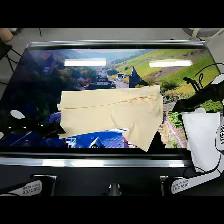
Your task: Fold the shirts.
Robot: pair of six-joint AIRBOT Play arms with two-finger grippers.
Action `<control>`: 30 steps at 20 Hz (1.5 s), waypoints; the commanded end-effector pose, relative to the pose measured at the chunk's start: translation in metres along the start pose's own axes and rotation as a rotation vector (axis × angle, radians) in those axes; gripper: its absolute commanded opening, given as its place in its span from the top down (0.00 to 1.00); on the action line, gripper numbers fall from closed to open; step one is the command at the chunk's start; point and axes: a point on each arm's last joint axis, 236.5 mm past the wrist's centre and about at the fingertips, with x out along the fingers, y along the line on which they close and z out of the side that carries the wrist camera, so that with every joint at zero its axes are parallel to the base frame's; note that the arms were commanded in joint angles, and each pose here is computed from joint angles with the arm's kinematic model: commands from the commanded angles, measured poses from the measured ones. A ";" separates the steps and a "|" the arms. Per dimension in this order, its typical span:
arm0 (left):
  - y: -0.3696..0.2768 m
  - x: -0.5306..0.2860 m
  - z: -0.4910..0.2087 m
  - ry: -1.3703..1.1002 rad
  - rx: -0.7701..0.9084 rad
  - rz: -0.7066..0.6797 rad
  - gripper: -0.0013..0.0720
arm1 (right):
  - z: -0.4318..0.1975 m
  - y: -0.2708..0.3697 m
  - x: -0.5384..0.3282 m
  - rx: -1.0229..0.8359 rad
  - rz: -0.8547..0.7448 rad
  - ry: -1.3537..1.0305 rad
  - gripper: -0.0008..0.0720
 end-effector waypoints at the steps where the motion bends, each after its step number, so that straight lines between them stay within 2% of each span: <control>1: -0.006 0.007 0.010 -0.047 -0.018 0.010 0.49 | -0.003 0.004 0.009 -0.005 0.016 0.006 0.25; 2: -0.009 0.009 0.011 -0.049 -0.008 0.013 0.51 | -0.005 0.009 0.016 -0.012 0.026 0.018 0.25; 4: -0.013 0.012 0.009 -0.042 0.008 0.015 0.87 | -0.011 0.020 0.036 -0.035 0.048 0.052 0.22; 5: -0.013 0.011 0.009 -0.043 0.009 0.015 0.95 | -0.013 0.024 0.047 -0.046 0.050 0.065 0.22; 11: -0.018 0.000 0.012 -0.082 0.043 0.015 0.95 | -0.012 0.033 0.088 -0.038 0.042 0.049 0.22; 13: -0.021 -0.004 0.013 -0.098 0.052 0.014 0.95 | -0.002 0.035 0.092 -0.011 0.056 0.001 0.25; 14: -0.022 -0.006 0.014 -0.106 0.056 0.014 0.95 | 0.000 0.037 0.094 -0.002 0.068 -0.007 0.29; 15: -0.023 -0.008 0.014 -0.110 0.059 0.014 0.95 | -0.001 0.038 0.096 0.012 0.078 -0.004 0.38; 18: -0.027 -0.015 0.022 -0.135 0.072 0.014 0.95 | -0.003 0.042 0.095 0.029 0.091 0.006 0.96; 20: -0.042 -0.042 0.046 -0.223 0.123 0.013 0.95 | 0.004 0.050 0.073 -0.024 0.080 -0.031 0.97; 23: -0.109 -0.164 0.098 -0.563 0.298 0.007 0.95 | 0.052 0.076 -0.038 -0.195 -0.081 -0.280 0.97; 25: -0.183 -0.306 0.100 -0.929 0.469 0.001 0.95 | 0.072 0.124 -0.163 -0.384 -0.270 -0.541 0.97; 27: -0.259 -0.461 0.039 -1.348 0.634 -0.020 0.95 | 0.051 0.189 -0.313 -0.525 -0.566 -0.861 0.97; 28: -0.283 -0.514 -0.003 -1.509 0.692 -0.025 0.95 | 0.023 0.225 -0.387 -0.539 -0.714 -1.059 0.97; 30: -0.300 -0.576 -0.079 -1.711 0.712 -0.024 0.95 | -0.050 0.289 -0.477 -0.567 -0.912 -1.347 0.97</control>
